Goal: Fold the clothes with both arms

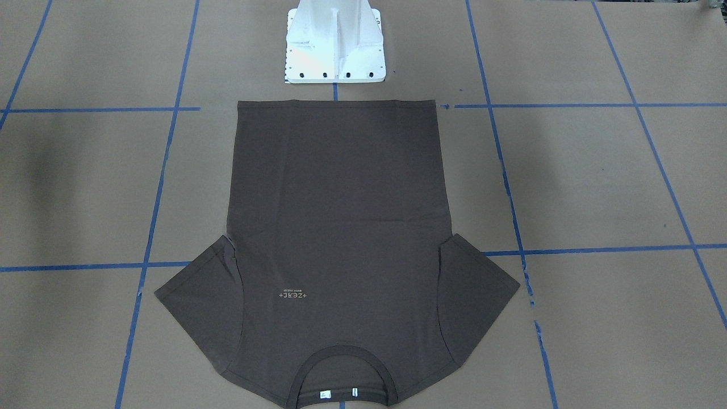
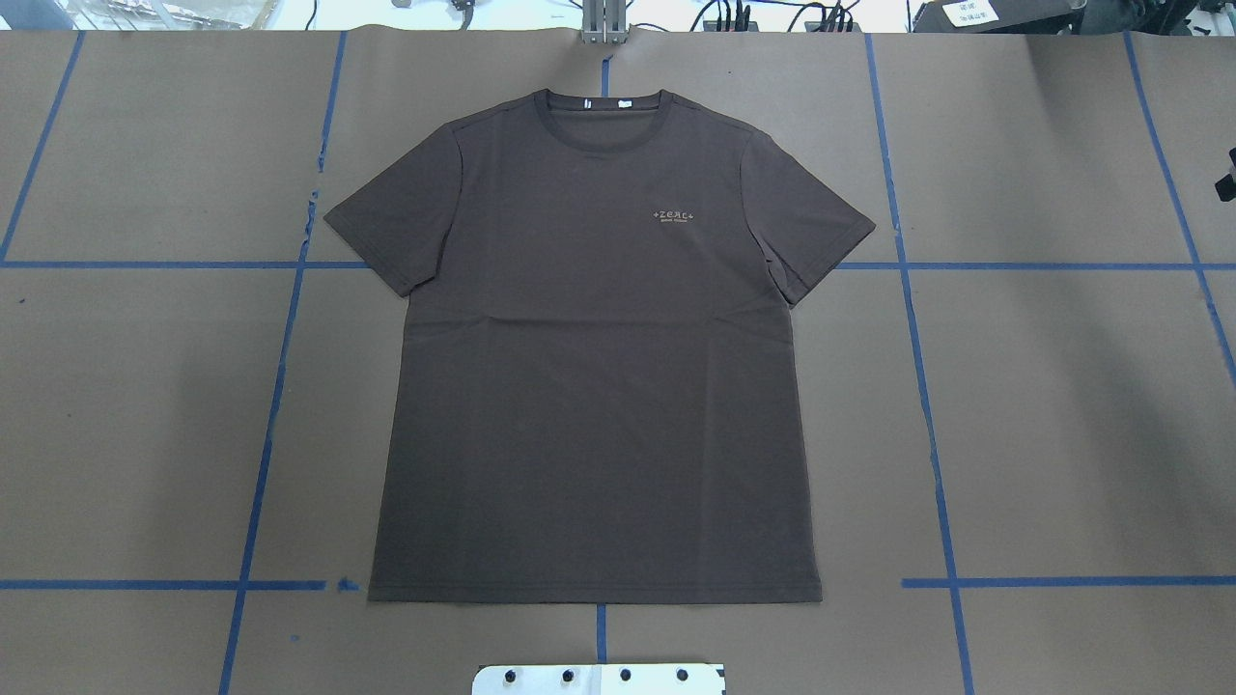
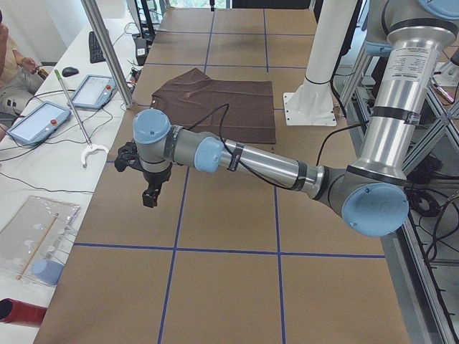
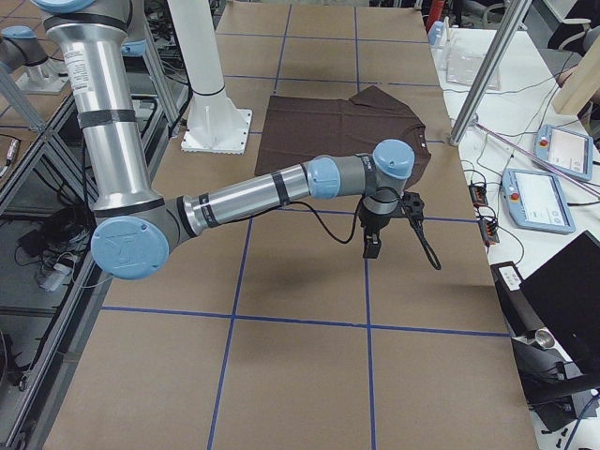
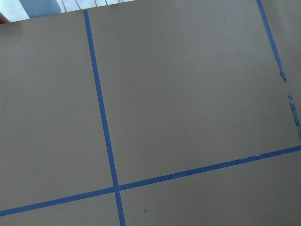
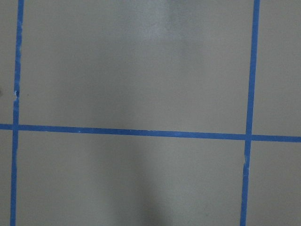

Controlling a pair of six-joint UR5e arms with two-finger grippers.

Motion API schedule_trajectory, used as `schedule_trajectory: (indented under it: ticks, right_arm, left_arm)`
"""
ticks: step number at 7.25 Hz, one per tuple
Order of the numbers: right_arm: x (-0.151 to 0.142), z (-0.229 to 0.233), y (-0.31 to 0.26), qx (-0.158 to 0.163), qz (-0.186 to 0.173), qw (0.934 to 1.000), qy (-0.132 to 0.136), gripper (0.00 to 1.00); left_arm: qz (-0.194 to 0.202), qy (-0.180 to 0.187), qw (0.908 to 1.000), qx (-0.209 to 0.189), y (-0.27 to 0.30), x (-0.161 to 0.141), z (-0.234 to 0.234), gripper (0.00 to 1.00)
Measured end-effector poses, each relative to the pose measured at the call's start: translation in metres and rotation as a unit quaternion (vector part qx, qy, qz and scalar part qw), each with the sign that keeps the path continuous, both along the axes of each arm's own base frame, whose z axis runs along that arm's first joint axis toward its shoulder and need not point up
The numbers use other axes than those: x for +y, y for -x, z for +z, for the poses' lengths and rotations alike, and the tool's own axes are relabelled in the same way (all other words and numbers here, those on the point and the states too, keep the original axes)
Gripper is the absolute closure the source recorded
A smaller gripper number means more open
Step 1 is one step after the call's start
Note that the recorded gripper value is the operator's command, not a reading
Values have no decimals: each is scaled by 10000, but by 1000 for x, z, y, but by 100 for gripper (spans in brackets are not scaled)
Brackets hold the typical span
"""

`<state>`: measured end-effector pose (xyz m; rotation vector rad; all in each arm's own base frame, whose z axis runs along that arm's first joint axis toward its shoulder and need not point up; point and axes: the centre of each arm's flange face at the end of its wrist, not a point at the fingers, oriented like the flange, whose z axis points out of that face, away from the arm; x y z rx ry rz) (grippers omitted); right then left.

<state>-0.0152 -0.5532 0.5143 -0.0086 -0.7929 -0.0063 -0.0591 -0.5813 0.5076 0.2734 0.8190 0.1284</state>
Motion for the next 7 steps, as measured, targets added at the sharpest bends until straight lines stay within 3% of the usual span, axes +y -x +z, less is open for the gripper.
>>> schedule_trajectory:
  ticks: [3,5,6,7]
  right_arm:
    - [13,11,-1,-328,-4,9993,187,0]
    - [11,-5,58,-591,-360,9975,-145,0]
    - [8,-22,103,-612,-321,9971,-332,1]
    - [4,-51,151,-628,-17,9970,-448,1]
  left_arm:
    - [32,20,10000,33,-2,1,4,0]
    - [171,-210,9996,56,-18,0,-3,0]
    - [292,-490,9983,76,-35,-2,-11,0]
    - [316,-628,9975,111,-46,-3,-16,0]
